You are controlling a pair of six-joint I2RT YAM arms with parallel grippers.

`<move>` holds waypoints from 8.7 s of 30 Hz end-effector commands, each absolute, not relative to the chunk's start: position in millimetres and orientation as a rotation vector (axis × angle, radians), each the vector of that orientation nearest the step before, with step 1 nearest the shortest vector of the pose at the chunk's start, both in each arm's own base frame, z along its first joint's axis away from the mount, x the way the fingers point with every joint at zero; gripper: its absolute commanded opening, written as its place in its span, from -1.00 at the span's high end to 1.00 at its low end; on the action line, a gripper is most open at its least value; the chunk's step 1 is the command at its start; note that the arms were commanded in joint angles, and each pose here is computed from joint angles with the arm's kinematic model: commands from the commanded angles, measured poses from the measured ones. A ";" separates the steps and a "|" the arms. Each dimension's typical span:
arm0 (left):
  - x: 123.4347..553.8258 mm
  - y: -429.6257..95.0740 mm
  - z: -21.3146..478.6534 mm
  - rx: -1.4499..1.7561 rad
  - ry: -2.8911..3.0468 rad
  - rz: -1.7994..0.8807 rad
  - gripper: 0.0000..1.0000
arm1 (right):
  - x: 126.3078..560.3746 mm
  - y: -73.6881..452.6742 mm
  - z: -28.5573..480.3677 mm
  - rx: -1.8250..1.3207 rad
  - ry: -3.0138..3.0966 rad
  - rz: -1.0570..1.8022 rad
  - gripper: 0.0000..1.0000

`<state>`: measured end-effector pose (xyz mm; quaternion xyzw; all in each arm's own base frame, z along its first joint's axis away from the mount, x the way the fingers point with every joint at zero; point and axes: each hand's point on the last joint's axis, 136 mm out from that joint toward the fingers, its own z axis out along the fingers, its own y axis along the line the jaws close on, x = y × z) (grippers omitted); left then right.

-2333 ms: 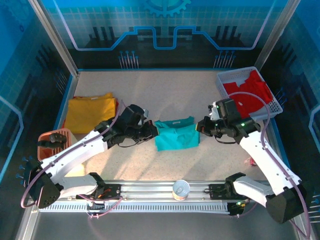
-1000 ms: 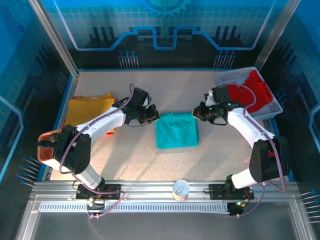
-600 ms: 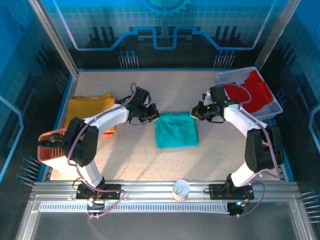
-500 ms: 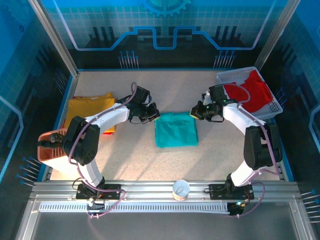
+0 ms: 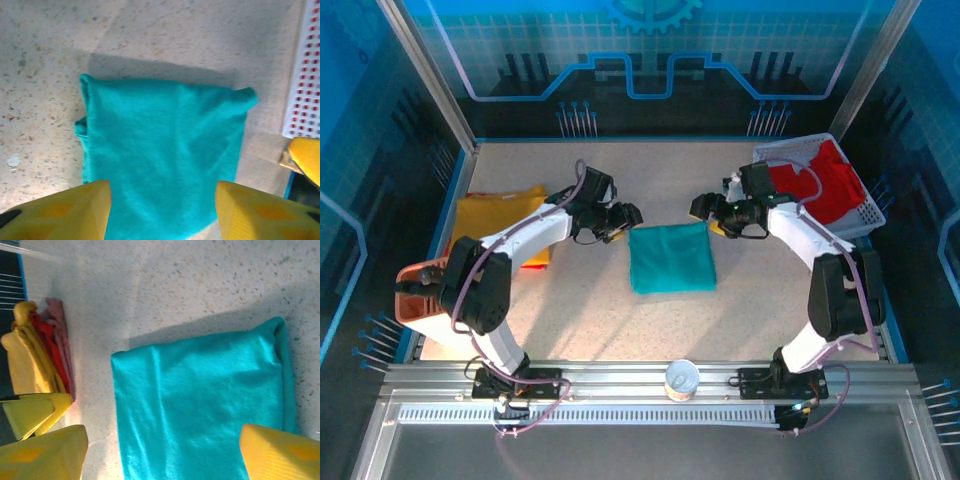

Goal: Fold and stack the t-shirts

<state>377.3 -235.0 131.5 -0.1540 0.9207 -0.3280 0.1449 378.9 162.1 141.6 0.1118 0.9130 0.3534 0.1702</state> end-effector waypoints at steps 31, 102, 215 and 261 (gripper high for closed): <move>267.9 -304.6 32.1 -0.431 2.782 -1.116 -0.08 | 267.1 185.9 48.0 0.542 2.630 1.183 -0.74; 302.6 -191.0 104.6 -0.041 2.739 -0.765 -0.58 | 326.2 175.5 140.7 0.220 2.536 1.100 -0.82; 314.8 -100.4 209.7 0.328 2.847 0.114 1.00 | 295.4 149.2 113.7 0.254 2.563 1.144 -0.78; 351.6 11.6 286.4 0.124 2.681 0.520 1.00 | 308.3 156.5 90.4 0.239 2.633 1.206 -0.76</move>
